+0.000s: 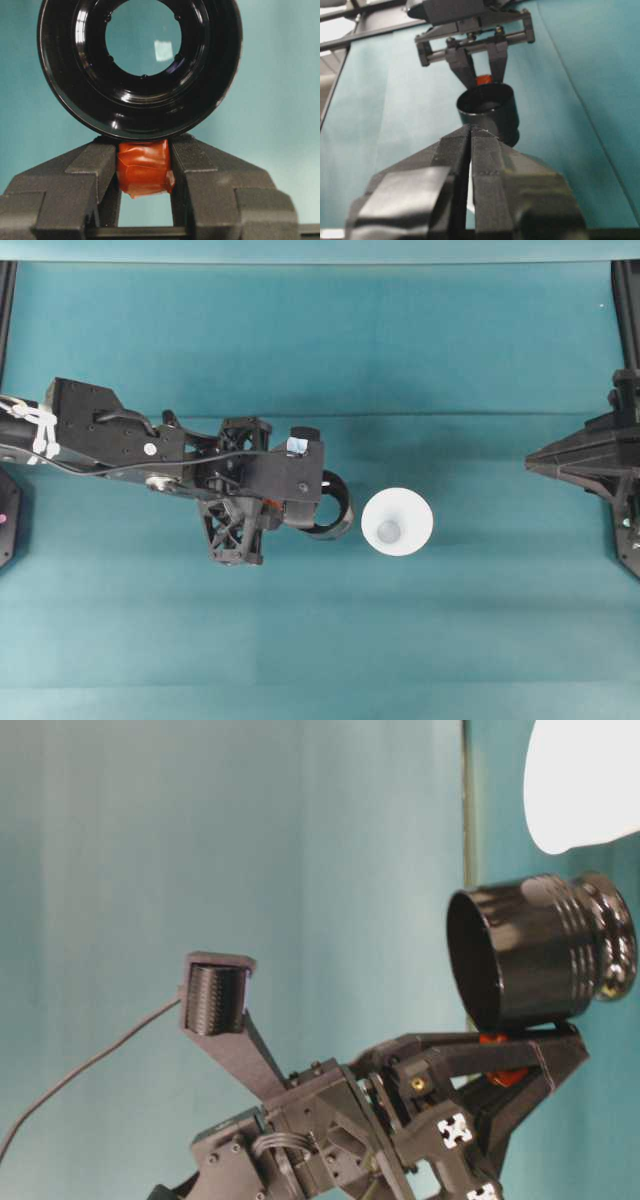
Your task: Put the paper cup into the moved red handle cup holder.
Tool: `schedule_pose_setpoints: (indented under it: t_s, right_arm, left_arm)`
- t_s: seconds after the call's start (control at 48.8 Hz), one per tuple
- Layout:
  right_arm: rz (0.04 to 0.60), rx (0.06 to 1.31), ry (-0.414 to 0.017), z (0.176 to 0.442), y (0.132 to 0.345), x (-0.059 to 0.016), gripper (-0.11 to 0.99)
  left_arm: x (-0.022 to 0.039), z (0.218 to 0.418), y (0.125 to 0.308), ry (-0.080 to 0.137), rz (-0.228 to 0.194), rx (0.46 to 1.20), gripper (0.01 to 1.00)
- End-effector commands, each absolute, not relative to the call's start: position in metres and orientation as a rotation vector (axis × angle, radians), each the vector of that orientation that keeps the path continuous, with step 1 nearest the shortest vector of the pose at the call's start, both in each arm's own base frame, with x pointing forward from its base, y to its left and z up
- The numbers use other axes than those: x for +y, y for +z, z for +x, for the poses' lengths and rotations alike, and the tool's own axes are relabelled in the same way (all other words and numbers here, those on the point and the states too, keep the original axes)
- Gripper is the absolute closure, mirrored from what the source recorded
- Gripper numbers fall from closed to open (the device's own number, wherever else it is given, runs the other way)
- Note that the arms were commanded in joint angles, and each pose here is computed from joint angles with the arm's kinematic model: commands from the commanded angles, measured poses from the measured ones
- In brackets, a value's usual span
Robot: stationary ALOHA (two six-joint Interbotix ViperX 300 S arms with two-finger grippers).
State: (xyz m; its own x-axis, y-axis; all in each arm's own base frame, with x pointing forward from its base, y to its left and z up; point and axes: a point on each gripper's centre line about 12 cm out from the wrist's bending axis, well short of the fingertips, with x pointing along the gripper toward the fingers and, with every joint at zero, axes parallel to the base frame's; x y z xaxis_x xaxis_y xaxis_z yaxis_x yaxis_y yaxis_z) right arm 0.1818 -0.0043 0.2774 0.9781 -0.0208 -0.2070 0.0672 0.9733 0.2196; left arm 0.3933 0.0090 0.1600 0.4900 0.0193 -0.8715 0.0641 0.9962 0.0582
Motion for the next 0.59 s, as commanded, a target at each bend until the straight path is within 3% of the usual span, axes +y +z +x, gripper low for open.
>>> schedule_pose_setpoints:
  t_s: [0.0, 0.574]
  right_arm:
    - [0.240, 0.197, -0.046, 0.183, 0.280, -0.0046, 0.97]
    - [0.243, 0.202, -0.047, 0.183, 0.279, -0.0045, 0.97]
  left_arm:
    - [0.0078, 0.393, 0.165, -0.029, 0.090, 1.042, 0.711]
    - [0.0054, 0.395, 0.133, -0.039, 0.092, 1.117, 0.711]
